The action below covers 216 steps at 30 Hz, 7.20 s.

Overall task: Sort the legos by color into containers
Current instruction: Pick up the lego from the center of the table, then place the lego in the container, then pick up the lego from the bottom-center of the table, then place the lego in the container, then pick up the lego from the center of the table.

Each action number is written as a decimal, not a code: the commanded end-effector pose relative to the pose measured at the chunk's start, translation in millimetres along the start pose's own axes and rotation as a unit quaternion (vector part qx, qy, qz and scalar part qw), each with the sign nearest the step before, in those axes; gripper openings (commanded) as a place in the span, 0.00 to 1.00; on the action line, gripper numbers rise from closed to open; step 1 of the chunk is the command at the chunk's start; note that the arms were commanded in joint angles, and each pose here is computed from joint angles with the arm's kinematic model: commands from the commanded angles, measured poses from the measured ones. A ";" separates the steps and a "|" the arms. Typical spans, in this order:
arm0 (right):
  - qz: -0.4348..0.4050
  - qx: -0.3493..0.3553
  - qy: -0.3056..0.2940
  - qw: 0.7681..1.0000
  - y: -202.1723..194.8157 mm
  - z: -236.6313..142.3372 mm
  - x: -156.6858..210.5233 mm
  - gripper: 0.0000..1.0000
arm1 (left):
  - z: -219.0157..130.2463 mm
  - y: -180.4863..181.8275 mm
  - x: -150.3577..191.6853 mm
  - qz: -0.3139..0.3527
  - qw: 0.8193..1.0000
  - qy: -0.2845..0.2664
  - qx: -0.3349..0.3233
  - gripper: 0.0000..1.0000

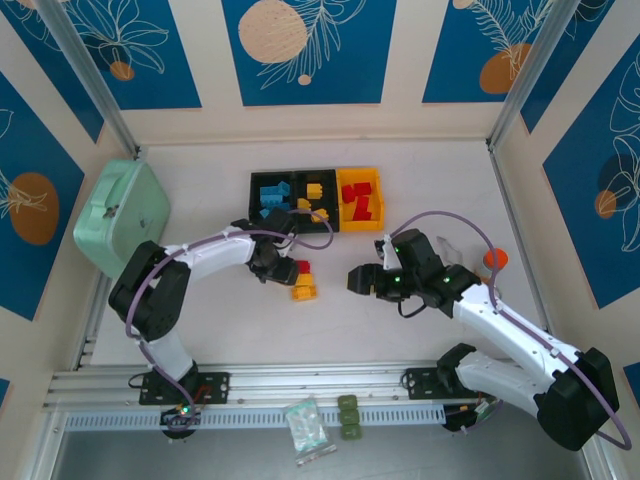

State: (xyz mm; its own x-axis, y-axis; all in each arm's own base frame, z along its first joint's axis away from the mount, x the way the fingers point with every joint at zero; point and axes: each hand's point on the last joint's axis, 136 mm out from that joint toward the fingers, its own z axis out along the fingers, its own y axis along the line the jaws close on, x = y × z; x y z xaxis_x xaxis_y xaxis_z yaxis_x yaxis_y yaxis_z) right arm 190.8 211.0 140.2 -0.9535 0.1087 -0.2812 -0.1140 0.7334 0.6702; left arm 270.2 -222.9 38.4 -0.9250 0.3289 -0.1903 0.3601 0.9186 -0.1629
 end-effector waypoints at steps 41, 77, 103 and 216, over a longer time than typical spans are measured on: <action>0.007 -0.010 -0.092 0.996 11.1 -15.1 -48.4 0.64 | -83.2 -43.3 -136.1 -0.007 0.993 -0.118 0.010 0.41; 0.045 0.007 -0.087 0.995 -17.1 -23.2 -25.0 0.64 | -104.3 -44.0 -215.8 -0.019 0.985 -0.169 0.021 0.56; -0.076 0.159 0.015 0.984 23.7 69.1 -2.8 0.80 | -95.7 19.8 65.0 -0.158 0.976 -0.133 0.068 0.63; -0.103 0.120 -0.054 0.986 79.9 42.9 -156.0 0.71 | -73.3 3.2 31.7 -0.169 0.967 -0.130 0.137 0.64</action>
State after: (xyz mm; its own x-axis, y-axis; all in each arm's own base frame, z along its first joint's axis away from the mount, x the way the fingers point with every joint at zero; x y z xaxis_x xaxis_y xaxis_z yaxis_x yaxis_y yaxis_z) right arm 355.9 283.3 217.8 -0.8722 -0.0217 -0.4886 -0.2226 0.9071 0.3571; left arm 224.0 -189.8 98.7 -0.9495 -0.1375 -0.2821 0.0321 0.8517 -0.5230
